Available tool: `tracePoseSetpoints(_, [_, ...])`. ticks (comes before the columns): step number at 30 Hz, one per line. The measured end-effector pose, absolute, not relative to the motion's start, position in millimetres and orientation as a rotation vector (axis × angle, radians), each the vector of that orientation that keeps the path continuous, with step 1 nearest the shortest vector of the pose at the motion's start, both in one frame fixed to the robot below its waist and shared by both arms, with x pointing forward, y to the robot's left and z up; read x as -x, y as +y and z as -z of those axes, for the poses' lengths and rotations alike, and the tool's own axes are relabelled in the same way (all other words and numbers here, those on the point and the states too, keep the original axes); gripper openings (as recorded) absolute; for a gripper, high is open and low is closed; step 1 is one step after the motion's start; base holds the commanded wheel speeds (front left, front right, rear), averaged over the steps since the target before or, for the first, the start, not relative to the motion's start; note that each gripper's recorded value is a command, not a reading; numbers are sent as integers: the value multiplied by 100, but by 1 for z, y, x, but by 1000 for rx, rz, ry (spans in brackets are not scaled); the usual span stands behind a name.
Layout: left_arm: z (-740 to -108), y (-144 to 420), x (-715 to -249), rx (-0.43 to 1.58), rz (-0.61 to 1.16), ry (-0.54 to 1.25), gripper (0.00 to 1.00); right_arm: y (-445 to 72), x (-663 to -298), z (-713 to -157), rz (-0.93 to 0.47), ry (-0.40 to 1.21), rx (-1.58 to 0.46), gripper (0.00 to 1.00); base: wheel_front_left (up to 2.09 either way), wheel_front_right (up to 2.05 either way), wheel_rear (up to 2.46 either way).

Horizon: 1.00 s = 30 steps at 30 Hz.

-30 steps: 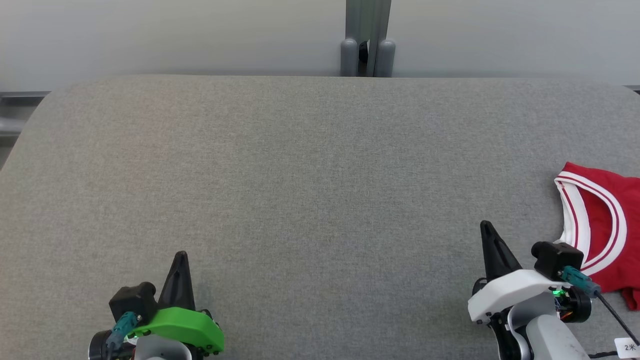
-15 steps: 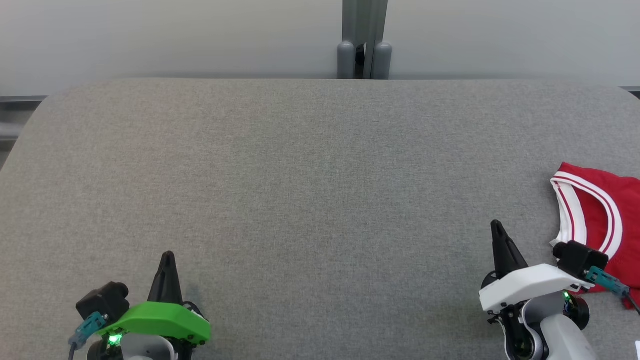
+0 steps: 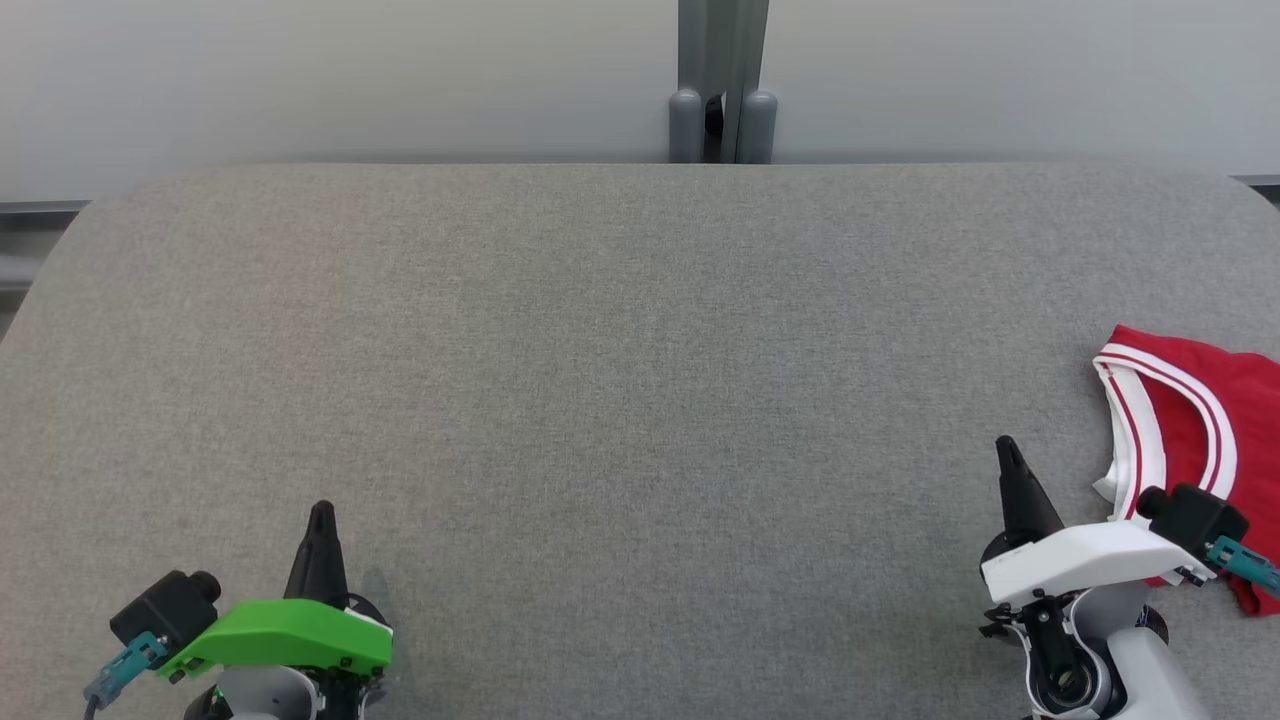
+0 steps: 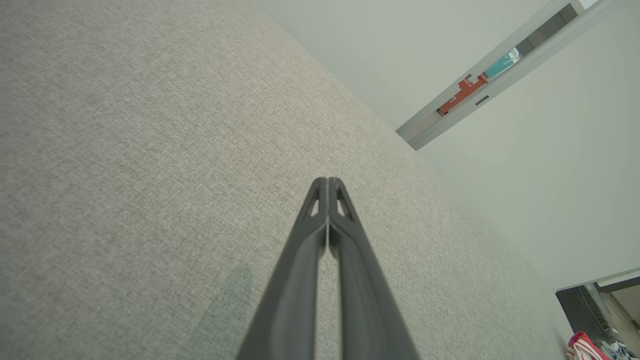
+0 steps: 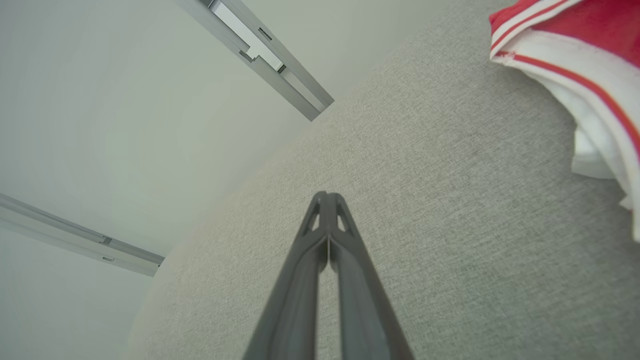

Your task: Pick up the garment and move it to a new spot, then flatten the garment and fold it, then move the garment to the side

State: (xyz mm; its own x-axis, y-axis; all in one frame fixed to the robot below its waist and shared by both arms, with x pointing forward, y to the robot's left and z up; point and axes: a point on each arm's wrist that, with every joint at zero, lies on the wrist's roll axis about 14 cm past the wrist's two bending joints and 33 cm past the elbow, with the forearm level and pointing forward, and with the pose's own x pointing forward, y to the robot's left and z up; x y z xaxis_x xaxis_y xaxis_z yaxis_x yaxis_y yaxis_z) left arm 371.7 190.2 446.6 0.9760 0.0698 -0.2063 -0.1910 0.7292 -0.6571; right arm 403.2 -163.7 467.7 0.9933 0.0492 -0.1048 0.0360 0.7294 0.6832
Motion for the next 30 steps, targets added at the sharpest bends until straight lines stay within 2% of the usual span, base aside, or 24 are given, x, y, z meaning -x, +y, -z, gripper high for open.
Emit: tracePoseSetpoints(30, [-462,195,-378,1100,-131,133,0,-179,-398,-478,36,99,-1103,0,0,0,0])
